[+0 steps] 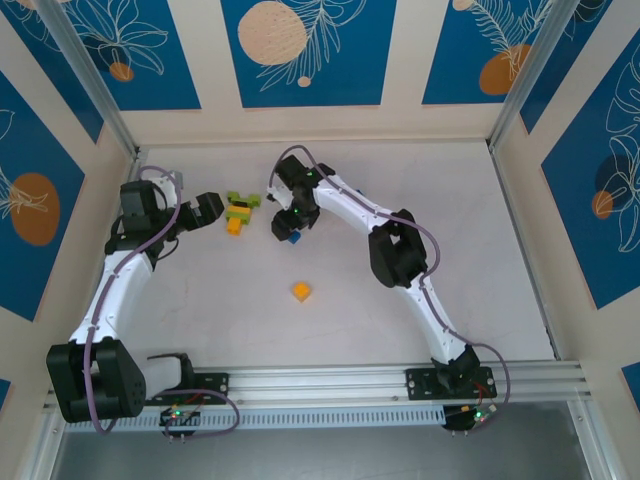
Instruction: Assemble a carrot with lego
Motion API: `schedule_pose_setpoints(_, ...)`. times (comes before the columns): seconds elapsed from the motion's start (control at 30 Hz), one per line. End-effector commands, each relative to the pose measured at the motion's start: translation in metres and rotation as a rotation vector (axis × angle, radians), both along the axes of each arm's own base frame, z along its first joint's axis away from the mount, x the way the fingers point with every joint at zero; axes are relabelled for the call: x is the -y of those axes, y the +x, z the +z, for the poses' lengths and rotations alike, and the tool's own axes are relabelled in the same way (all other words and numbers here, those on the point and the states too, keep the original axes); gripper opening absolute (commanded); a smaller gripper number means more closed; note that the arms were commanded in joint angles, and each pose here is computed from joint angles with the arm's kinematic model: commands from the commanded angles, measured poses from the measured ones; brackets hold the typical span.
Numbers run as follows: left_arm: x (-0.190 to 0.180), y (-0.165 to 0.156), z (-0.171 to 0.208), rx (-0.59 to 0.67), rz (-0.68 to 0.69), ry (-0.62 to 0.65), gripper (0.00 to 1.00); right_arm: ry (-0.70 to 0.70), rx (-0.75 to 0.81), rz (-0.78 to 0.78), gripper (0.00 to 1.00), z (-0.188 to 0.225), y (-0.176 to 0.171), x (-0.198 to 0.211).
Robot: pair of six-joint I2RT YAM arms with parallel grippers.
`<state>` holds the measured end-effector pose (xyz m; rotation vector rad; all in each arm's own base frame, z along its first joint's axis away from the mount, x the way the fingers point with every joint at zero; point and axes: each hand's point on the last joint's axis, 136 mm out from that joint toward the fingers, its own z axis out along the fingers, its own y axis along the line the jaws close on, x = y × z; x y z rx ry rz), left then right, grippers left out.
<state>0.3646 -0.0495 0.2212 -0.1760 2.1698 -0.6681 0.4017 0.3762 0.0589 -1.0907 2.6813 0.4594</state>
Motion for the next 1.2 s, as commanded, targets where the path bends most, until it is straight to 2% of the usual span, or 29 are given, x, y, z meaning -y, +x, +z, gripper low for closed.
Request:
schedule_pose_setpoints(0.0, 0.003, 0.004, 0.009, 0.026, -0.021, 0.004, 1.0, 0.012, -0.033, 0.022, 0.64, -0.011, 0.001, -0.003)
schedule_pose_setpoints(0.37, 0.004, 0.004, 0.01, 0.03, -0.027, -0.003, 1.0, -0.007, -0.051, 0.021, 0.62, -0.028, 0.007, -0.005)
schedule_pose_setpoints(1.17, 0.005, 0.005, 0.009, 0.031, -0.029, -0.005, 1.0, -0.066, -0.061, 0.033, 0.48, -0.047, 0.001, 0.0)
